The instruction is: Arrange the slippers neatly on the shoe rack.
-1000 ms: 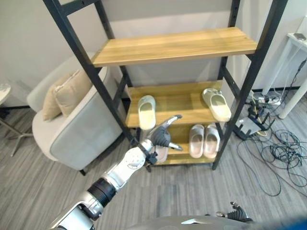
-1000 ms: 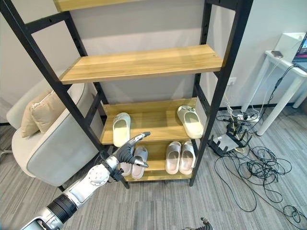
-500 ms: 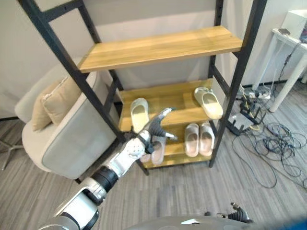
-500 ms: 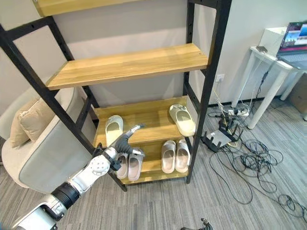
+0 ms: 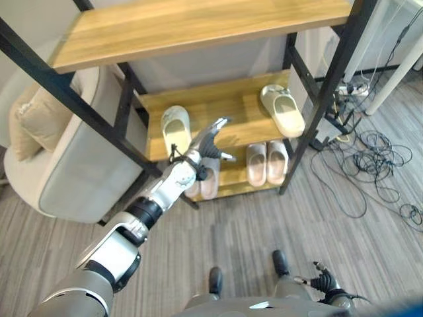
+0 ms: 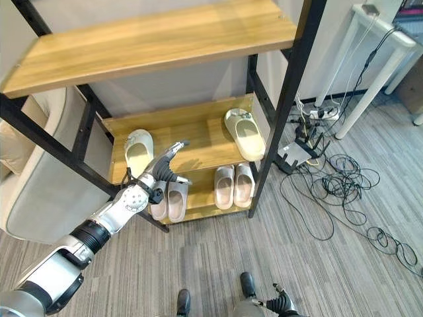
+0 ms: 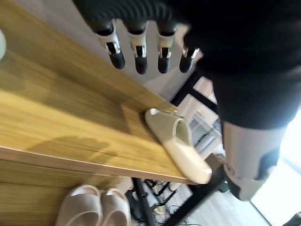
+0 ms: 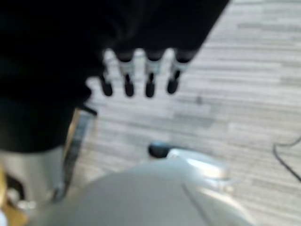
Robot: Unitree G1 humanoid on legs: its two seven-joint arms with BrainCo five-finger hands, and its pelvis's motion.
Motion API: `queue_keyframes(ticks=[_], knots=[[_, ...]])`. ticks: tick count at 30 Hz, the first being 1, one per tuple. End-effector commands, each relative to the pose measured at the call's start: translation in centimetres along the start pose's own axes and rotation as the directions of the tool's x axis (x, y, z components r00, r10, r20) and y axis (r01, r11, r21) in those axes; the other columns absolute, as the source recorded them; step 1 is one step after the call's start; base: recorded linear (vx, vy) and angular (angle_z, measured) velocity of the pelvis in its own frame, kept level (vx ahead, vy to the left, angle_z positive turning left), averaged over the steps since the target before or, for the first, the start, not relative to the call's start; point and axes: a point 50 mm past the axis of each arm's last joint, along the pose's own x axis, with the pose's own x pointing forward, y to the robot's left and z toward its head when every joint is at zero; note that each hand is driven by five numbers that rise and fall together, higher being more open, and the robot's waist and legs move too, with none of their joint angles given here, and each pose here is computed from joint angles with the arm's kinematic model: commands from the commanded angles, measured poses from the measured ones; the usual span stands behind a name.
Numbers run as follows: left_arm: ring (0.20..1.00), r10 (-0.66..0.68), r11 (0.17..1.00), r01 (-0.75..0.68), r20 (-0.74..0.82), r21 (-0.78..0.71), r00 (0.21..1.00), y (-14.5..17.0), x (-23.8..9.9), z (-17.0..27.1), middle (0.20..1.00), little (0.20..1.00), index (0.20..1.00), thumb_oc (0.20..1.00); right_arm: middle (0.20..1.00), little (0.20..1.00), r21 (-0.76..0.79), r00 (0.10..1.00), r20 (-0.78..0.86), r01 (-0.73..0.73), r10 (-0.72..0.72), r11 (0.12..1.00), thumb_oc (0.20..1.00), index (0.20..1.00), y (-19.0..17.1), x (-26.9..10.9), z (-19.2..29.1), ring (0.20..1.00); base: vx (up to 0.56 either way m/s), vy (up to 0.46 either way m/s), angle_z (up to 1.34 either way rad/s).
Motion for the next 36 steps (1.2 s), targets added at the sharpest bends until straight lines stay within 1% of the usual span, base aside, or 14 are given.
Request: queue_keyframes(ticks=[1,3,5,9,10,12,18,19,20,22,26,27,28,36], knots=[[1.000,0.177,0.976,-0.181,0.043,0.119,0.983,5.2,1.9,0.4,1.000,1.000,1.000,1.000,1.000,1.000,0.003,0.999,0.053,-0.006,0.006,1.000,1.000,1.000,0.6,-0.1,0.9,1.000,-0.04,0.008,0.00],[1.000,0.216,0.968,-0.218,0.030,0.125,0.976,5.9,2.0,0.2,1.000,1.000,1.000,1.000,1.000,1.000,0.002,0.997,0.077,-0.006,0.006,1.000,1.000,1.000,0.7,0.0,1.4,1.000,0.00,0.000,0.00],[1.000,0.268,0.958,-0.268,0.014,0.097,0.963,6.6,2.1,0.1,1.000,1.000,1.000,1.000,1.000,1.000,0.001,0.996,0.089,-0.011,0.011,1.000,1.000,1.000,0.9,-0.1,1.6,1.000,0.00,0.000,0.00],[1.000,0.317,0.944,-0.318,0.024,0.089,0.948,7.5,2.0,0.2,1.000,1.000,1.000,1.000,1.000,1.000,-0.006,0.994,0.108,-0.012,0.013,1.000,1.000,1.000,1.0,-0.1,2.0,1.000,0.00,0.000,0.00],[1.000,0.331,0.938,-0.334,0.048,0.089,0.942,7.7,2.0,0.7,1.000,1.000,1.000,1.000,1.000,1.000,-0.013,0.993,0.114,0.028,-0.026,1.000,1.000,1.000,-0.3,0.3,2.2,1.000,0.00,0.000,0.00],[1.000,0.340,0.931,-0.341,0.031,0.129,0.940,8.0,1.7,0.2,1.000,1.000,1.000,1.000,1.000,1.000,-0.014,0.996,0.087,0.015,-0.014,1.000,1.000,1.000,-0.2,0.2,1.5,1.000,0.00,0.000,0.00],[1.000,0.384,0.902,-0.381,0.027,0.203,0.923,9.9,1.8,-0.2,1.000,1.000,1.000,1.000,1.000,1.000,-0.051,0.993,0.113,0.020,-0.014,0.999,1.000,1.000,0.1,0.4,2.4,1.000,0.00,0.002,0.01],[1.000,0.405,0.880,-0.394,0.014,0.267,0.914,11.1,1.7,-0.8,1.000,1.000,1.000,1.000,1.000,1.000,-0.062,0.991,0.132,0.028,-0.019,0.998,1.000,1.000,-0.2,0.6,3.1,1.000,0.00,0.000,0.00],[1.000,0.406,0.879,-0.394,0.015,0.267,0.914,11.1,1.8,-0.8,1.000,1.000,1.000,1.000,1.000,1.000,-0.062,0.991,0.132,0.028,-0.019,0.998,1.000,1.000,-0.2,0.7,3.1,1.000,0.00,0.000,0.00],[1.000,0.413,0.863,-0.391,-0.002,0.319,0.911,11.8,1.7,-1.4,1.000,1.000,1.000,1.000,1.000,1.000,-0.071,0.989,0.145,0.033,-0.022,0.997,1.000,1.000,-0.3,0.7,3.4,1.000,0.00,0.000,0.00],[1.000,0.456,0.837,-0.422,-0.017,0.349,0.890,13.5,1.7,-1.8,1.000,1.000,1.000,1.000,1.000,1.000,-0.076,0.986,0.162,0.048,-0.035,0.996,1.000,1.000,-0.6,0.9,4.0,1.000,0.00,0.000,0.00],[1.000,0.456,0.837,-0.422,-0.017,0.349,0.890,13.5,1.7,-1.8,1.000,1.000,1.000,1.000,1.000,1.000,-0.076,0.986,0.162,0.048,-0.035,0.996,1.000,1.000,-0.6,0.9,4.0,1.000,0.00,0.000,0.00],[1.000,0.488,0.823,-0.453,-0.019,0.343,0.872,14.3,1.7,-1.7,1.000,1.000,1.000,1.000,1.000,1.000,-0.075,0.986,0.161,0.057,-0.045,0.996,1.000,1.000,-0.8,1.0,4.0,1.000,0.00,0.000,0.00],[1.000,0.512,0.779,-0.461,-0.005,0.425,0.859,16.3,1.9,-1.5,1.000,1.000,1.000,1.000,1.000,1.000,-0.084,0.984,0.165,0.075,-0.061,0.994,1.000,1.000,-1.3,1.3,4.4,1.000,0.00,0.000,0.00]])
